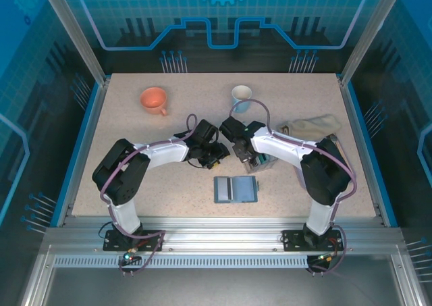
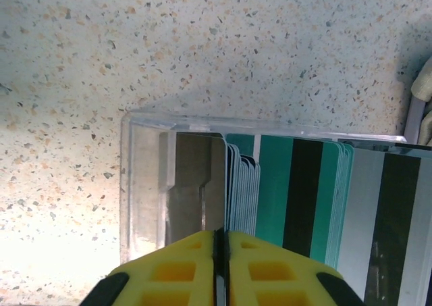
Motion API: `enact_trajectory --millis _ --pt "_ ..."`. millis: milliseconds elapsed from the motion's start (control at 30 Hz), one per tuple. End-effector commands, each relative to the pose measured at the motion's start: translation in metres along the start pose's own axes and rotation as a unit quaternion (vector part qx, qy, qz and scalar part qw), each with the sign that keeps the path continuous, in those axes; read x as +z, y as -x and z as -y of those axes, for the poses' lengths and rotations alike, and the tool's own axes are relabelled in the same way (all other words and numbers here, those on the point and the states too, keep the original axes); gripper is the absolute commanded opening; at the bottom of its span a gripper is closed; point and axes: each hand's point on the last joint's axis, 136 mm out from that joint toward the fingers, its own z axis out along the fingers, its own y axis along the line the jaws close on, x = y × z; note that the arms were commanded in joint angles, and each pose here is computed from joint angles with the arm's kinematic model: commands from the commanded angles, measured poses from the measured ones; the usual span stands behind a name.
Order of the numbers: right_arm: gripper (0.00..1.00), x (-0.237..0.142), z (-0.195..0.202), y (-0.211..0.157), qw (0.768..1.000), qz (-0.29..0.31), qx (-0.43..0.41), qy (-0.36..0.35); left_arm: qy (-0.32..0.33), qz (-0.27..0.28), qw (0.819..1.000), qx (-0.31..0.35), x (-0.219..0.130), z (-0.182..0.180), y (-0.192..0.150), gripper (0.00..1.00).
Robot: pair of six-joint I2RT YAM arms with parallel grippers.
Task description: Put the credit cards into the card holder
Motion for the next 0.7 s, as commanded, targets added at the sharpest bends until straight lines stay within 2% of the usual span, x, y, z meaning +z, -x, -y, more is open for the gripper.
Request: enact_trajectory --millis 0,267,400,567,667 --pt "0.08 -0.016 0.005 0.004 1.0 0.013 0.006 0.002 0.004 0.006 1.0 -0.004 -0.008 -0.003 0.001 0.46" --pt "0.02 -0.031 0.003 0.005 0.998 0.018 0.034 0.05 -0.008 0.01 1.0 0.002 -0.014 0.001 0.0 0.46" --pt "0.0 -0.051 0.006 0.007 0.991 0.037 0.072 0.104 -0.032 0.014 0.999 0.018 -0.023 0.012 -0.001 0.47" --pt "0.0 -0.078 0.012 0.009 0.965 0.067 0.143 0.208 -0.091 0.017 0.995 0.042 -0.041 0.032 -0.006 0.5" --pt "0.0 -0.092 0.018 0.008 0.936 0.081 0.198 0.281 -0.139 0.011 0.989 0.058 -0.055 0.047 -0.011 0.54"
